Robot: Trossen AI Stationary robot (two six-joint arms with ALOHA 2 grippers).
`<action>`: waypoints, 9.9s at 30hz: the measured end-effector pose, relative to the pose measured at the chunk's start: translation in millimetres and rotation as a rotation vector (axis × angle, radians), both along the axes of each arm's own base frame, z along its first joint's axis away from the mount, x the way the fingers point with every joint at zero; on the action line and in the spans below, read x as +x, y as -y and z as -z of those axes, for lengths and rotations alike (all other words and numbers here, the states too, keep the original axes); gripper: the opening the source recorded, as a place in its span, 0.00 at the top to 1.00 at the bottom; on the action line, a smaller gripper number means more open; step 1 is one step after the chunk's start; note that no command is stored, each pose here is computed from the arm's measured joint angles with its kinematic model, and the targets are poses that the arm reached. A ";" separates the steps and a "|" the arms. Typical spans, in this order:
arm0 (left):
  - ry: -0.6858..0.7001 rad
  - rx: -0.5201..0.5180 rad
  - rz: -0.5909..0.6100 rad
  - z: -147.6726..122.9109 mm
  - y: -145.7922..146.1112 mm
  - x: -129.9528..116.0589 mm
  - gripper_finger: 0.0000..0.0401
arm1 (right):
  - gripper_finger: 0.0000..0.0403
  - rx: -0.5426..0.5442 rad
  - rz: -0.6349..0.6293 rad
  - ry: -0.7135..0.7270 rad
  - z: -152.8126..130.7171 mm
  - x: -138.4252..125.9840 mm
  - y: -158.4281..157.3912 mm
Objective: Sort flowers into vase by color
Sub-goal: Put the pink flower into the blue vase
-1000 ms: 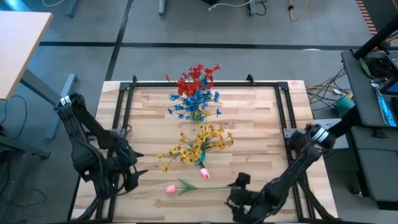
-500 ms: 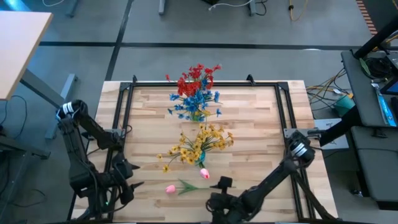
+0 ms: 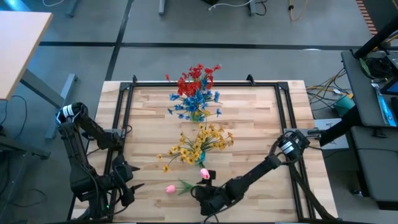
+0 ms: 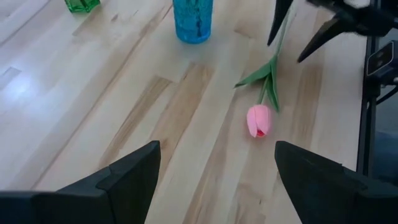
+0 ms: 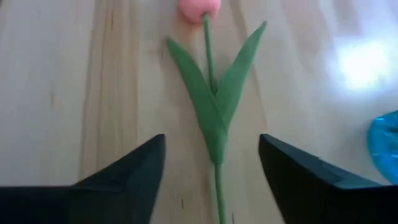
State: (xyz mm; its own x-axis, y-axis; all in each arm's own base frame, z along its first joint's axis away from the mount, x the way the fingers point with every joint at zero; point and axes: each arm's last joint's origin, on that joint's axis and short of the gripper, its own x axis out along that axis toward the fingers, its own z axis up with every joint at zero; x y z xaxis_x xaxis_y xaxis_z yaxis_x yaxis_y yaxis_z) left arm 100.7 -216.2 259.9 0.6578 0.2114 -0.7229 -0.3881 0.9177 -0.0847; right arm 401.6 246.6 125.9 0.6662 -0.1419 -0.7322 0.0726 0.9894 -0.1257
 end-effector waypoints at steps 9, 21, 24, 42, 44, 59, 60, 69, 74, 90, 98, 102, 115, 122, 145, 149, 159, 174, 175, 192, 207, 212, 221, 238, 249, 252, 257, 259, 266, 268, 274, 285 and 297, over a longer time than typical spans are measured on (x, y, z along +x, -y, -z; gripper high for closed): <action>0.016 -0.005 -0.011 0.3 0.5 0.6 0.25 | 0.69 -0.001 -0.049 -0.054 16.6 10.9 13.4; 0.094 0.024 -0.019 -1.0 -0.2 2.3 0.25 | 0.97 0.052 -0.095 -0.063 16.3 12.9 12.1; 0.124 0.036 -0.020 -1.7 -0.4 2.8 0.25 | 0.97 0.011 -0.157 0.032 6.3 9.9 -3.6; 0.439 0.238 0.234 -15.0 37.5 21.8 0.25 | 0.97 -0.157 -0.407 0.872 -97.0 -33.7 -39.5; 0.443 0.243 0.233 -15.1 37.5 21.9 0.25 | 0.97 -0.130 -0.420 0.977 -98.0 -44.2 -28.2; 0.378 0.190 0.166 -0.2 24.4 47.8 0.25 | 0.98 -0.126 -0.255 1.286 -82.3 -74.8 40.9; 0.362 0.191 0.161 2.9 21.1 53.5 0.25 | 0.98 -0.147 -0.266 1.289 -83.3 -73.7 42.9; 0.455 0.309 0.214 -1.3 25.3 70.8 0.32 | 0.98 -0.047 -0.435 1.459 -126.0 -77.6 61.0; 0.602 0.359 0.322 -38.9 41.1 82.3 0.35 | 0.98 0.059 -0.548 1.512 -144.5 -89.2 54.7; 0.922 0.399 0.508 -65.5 42.4 161.4 0.35 | 0.98 0.136 -0.516 1.344 -186.2 -62.3 9.6; 0.883 0.434 0.441 -65.6 58.4 196.8 0.35 | 0.98 0.070 -0.432 1.307 -185.1 -48.7 -5.2; 0.863 0.457 0.436 -66.2 68.0 205.5 0.39 | 0.98 0.039 -0.439 1.292 -181.4 -48.0 -9.2; 0.811 0.505 0.357 -66.9 65.7 205.8 0.98 | 0.98 -0.024 -0.412 1.298 -185.5 -55.0 -14.5; 0.690 0.572 0.305 -71.9 67.0 203.3 1.00 | 0.93 -0.074 -0.255 1.237 -189.9 -62.1 -16.1; 0.531 0.615 0.277 -71.8 63.4 202.9 1.00 | 0.57 0.008 -0.169 0.890 -220.5 -71.3 -12.2; 0.531 0.615 0.275 -71.8 63.3 202.9 1.00 | 0.84 0.014 -0.204 0.898 -220.9 -70.7 -12.8; 0.541 0.600 0.270 -72.7 63.6 202.9 0.98 | 0.97 0.032 -0.244 0.911 -222.0 -68.2 -10.9; 0.506 0.662 0.306 -78.2 63.9 192.0 0.53 | 0.98 0.051 -0.255 0.945 -212.8 -87.7 2.9; 0.501 0.662 0.307 -79.6 62.9 189.8 0.51 | 0.98 0.067 -0.250 0.951 -212.2 -94.3 7.0; 0.600 0.546 0.239 -70.7 16.9 137.8 0.53 | 0.98 0.201 -0.011 1.142 -135.3 -170.1 95.7; 0.990 0.442 0.120 -78.7 -60.4 53.3 0.60 | 0.98 0.082 0.043 1.202 -138.9 -145.1 126.4; 1.040 0.400 0.100 -69.8 -77.8 39.6 0.61 | 0.98 0.068 0.043 1.189 -136.6 -135.9 123.1; 1.042 0.398 0.111 -59.7 -87.1 32.1 0.61 | 0.98 -0.074 0.078 1.124 -122.7 -109.9 113.4; 0.859 0.388 0.101 26.0 -86.9 34.0 0.61 | 0.98 -0.076 0.101 1.073 -116.3 -98.3 111.9; 0.779 0.295 0.022 76.5 -86.6 39.6 0.60 | 0.98 -0.077 0.111 1.045 -110.6 -95.4 114.1; 0.763 0.255 -0.044 89.5 -86.8 46.5 0.58 | 0.98 -0.075 0.112 1.047 -111.2 -95.5 114.1; 0.735 0.210 -0.089 113.0 -84.5 55.0 0.46 | 0.98 -0.081 0.111 1.054 -114.7 -94.0 113.3; 0.734 0.208 -0.100 118.3 -81.6 58.8 0.40 | 0.98 -0.088 0.109 1.054 -117.2 -92.5 112.6; 0.706 0.241 -0.134 134.7 -76.9 83.8 0.24 | 0.98 -0.094 0.103 0.998 -122.6 -83.4 109.4; 0.702 0.227 -0.127 139.2 -78.5 95.0 0.23 | 0.98 -0.095 0.101 0.983 -123.8 -81.5 108.5; 0.697 0.225 -0.082 152.3 -82.7 127.0 0.22 | 0.98 -0.106 0.097 0.938 -127.4 -76.3 106.0; 0.725 0.197 -0.097 181.0 -77.3 139.6 0.22 | 0.98 -0.094 0.102 0.919 -126.0 -75.4 105.6; 0.729 0.166 -0.089 183.5 -80.4 140.5 0.03 | 0.98 -0.084 0.106 0.920 -125.8 -75.5 105.7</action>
State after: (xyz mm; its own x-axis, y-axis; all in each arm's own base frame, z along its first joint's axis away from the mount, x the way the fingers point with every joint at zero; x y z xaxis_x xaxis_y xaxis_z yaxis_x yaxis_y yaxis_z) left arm 241.2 -135.8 76.4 0.9330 0.3540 -0.0648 -0.3595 0.9088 -0.2118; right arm 326.1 141.0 251.8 0.9600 -0.2639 0.0935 0.2688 0.9622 -0.0446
